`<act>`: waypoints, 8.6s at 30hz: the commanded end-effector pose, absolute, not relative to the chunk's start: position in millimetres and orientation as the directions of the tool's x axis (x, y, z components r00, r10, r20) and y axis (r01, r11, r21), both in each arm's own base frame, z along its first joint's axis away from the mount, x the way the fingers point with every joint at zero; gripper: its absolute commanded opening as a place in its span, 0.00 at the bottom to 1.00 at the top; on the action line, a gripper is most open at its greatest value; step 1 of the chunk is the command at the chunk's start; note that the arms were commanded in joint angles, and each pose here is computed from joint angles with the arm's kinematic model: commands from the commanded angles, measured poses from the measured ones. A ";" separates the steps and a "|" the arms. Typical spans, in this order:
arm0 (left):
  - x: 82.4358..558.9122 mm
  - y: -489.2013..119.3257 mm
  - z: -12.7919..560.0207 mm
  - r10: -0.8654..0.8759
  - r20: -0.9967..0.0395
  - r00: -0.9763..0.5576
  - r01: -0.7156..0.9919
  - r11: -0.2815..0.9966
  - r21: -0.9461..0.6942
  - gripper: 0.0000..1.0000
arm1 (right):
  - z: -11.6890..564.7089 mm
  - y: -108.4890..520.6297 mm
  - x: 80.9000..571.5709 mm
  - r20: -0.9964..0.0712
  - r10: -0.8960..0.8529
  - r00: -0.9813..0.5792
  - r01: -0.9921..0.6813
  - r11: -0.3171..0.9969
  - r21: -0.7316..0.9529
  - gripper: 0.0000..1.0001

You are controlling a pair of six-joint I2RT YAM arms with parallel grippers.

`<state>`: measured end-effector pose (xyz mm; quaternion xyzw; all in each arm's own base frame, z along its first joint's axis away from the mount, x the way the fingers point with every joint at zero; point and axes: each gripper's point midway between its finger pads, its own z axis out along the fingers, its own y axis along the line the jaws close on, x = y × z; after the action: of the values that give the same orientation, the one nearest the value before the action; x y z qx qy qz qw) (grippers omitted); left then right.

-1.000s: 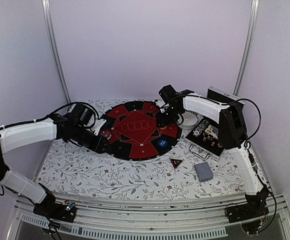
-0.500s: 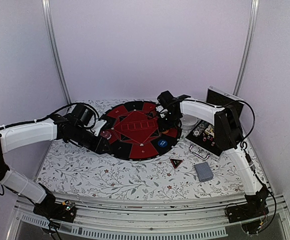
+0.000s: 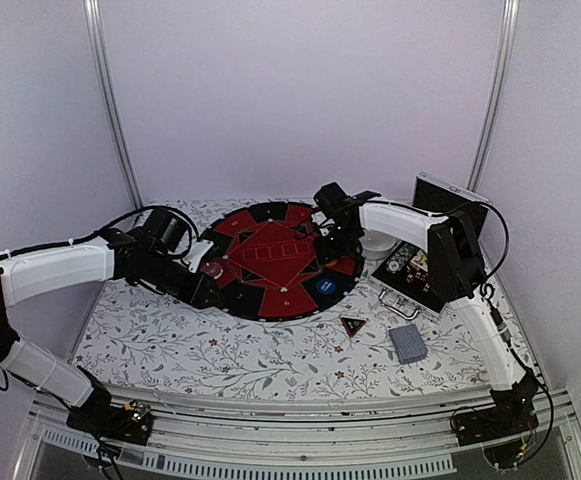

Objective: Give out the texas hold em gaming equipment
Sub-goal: Place the big blind button at position 4, then move the small blind button to position 6, then move the big blind button to position 5, then pick up the pile of poker chips from the chip case.

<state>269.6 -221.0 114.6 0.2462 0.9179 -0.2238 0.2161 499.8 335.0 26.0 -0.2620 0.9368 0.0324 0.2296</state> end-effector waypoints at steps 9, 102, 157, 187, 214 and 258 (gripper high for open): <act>274.5 -218.3 117.1 0.349 -0.524 -0.777 0.552 0.779 -0.299 0.42 | 17.8 351.6 508.1 -0.483 -0.471 -0.738 -0.531 0.847 -0.016 0.38; 354.1 -159.0 274.8 0.208 -0.946 -0.248 0.358 0.927 0.110 0.98 | -11.1 340.6 393.9 -0.254 -0.430 -0.867 -0.438 0.899 -0.026 0.54; 354.9 -160.9 268.7 0.218 -0.941 -0.260 0.372 0.922 0.111 0.98 | 62.5 368.9 482.9 -0.515 -0.442 -0.734 -0.493 0.869 -0.043 0.81; 355.4 -161.2 265.8 0.225 -0.937 -0.265 0.375 0.920 0.115 0.98 | 14.3 329.7 503.1 -0.432 -0.498 -0.752 -0.487 0.861 -0.145 0.77; 354.4 -160.2 269.5 0.224 -0.940 -0.257 0.373 0.921 0.117 0.98 | 1.7 329.1 424.3 -0.279 -0.535 -0.798 -0.550 0.835 -0.030 0.40; 347.5 -160.0 281.9 0.202 -0.953 -0.226 0.382 0.918 0.104 0.98 | 108.0 375.0 389.0 -0.449 -0.450 -0.772 -0.524 0.850 0.051 0.99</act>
<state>349.8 -163.0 275.0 0.1908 0.7872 -0.0695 0.5823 390.1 358.7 50.9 -0.2577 0.9496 0.0538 0.1701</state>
